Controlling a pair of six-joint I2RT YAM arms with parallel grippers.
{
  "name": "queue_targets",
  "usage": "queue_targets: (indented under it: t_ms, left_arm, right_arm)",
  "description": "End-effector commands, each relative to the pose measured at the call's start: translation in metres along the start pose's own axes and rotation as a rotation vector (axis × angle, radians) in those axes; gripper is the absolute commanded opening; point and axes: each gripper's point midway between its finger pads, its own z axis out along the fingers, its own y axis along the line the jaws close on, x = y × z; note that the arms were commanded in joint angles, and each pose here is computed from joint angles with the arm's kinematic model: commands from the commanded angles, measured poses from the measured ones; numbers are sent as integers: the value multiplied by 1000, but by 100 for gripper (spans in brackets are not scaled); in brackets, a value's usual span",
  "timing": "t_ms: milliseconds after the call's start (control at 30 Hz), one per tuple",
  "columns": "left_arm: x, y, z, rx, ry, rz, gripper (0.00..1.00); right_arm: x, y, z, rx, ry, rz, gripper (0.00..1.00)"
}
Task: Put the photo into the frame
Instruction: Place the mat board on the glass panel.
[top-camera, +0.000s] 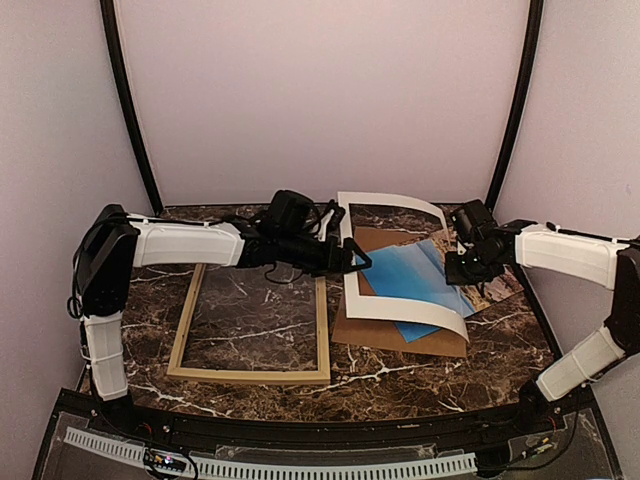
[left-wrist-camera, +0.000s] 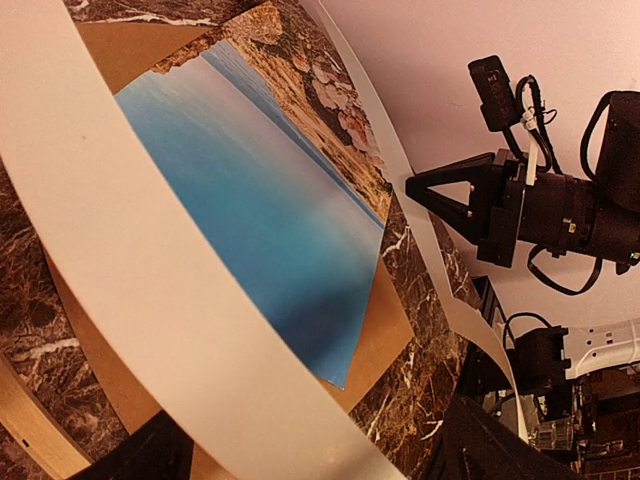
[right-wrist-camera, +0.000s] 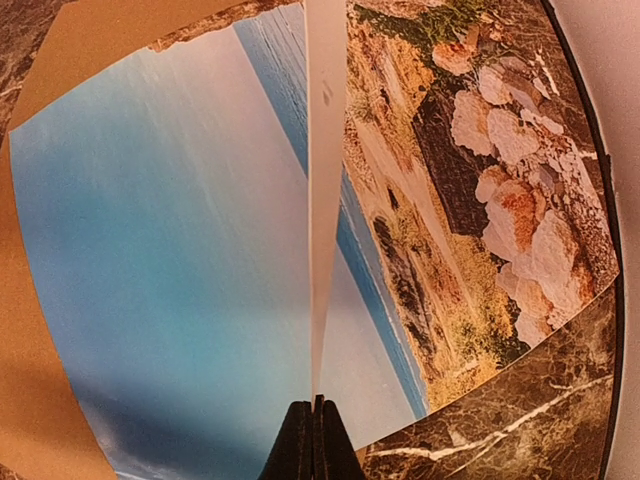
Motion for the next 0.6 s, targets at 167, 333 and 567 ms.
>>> queue_targets:
  t_ms: [167,333,567]
  left_arm:
    - [-10,-19,-12,140,-21,-40,82]
    - [-13,-16,-14,180,-25,-74,66]
    - [-14,-15,-16,194,-22,-83,47]
  right_arm:
    - [-1,-2,4,21,-26,1,0]
    - [2,-4,6,37,-25,-4,0]
    - [6,-5,12,47,-17,-10,0]
